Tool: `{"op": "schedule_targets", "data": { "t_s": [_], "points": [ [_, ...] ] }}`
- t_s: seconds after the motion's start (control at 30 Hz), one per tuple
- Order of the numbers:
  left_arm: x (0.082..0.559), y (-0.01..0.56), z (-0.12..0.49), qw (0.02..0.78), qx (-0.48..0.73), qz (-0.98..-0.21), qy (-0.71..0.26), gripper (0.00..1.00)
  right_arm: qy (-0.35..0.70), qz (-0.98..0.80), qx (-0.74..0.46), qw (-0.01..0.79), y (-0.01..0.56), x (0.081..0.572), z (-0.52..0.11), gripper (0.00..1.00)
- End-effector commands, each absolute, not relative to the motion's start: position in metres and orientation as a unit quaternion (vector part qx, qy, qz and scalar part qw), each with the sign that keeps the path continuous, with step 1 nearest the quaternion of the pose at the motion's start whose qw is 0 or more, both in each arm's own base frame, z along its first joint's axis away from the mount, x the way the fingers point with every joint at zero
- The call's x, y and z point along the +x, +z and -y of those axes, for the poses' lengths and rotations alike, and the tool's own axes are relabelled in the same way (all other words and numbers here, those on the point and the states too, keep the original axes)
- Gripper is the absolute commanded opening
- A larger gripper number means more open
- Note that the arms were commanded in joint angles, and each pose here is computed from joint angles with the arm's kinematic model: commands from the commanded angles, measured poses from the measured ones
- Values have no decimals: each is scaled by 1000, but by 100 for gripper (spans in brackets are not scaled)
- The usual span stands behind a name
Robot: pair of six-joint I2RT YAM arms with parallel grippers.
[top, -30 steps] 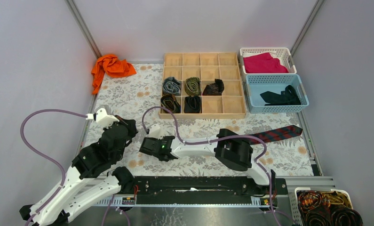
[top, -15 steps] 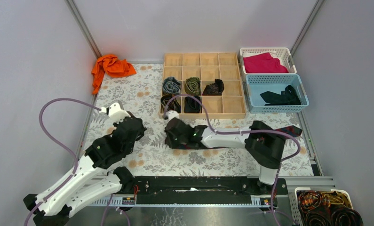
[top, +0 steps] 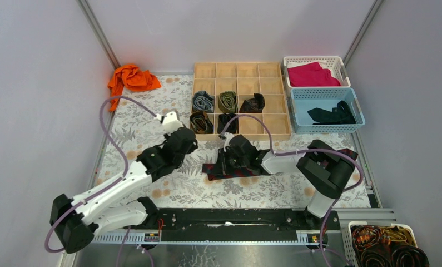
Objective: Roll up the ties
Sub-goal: Roll the tie at the center of the board.
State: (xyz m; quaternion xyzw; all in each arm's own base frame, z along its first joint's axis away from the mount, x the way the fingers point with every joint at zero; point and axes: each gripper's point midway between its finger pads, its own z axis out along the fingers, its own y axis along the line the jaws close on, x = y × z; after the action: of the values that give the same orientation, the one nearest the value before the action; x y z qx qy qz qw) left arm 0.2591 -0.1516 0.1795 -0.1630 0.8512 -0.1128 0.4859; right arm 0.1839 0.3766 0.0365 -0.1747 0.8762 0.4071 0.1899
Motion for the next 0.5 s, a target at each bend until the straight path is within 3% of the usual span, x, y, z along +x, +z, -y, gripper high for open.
{"op": "schedule_targets", "data": {
  "t_s": [0.0, 0.47],
  "points": [
    [275, 173, 182, 487, -141, -849, -150, 0, 460, -845, -170, 215, 70, 189, -373, 5],
    [285, 92, 221, 428, -80, -889, -143, 0, 454, -858, -136, 198, 44, 199, -347, 6]
  ]
}}
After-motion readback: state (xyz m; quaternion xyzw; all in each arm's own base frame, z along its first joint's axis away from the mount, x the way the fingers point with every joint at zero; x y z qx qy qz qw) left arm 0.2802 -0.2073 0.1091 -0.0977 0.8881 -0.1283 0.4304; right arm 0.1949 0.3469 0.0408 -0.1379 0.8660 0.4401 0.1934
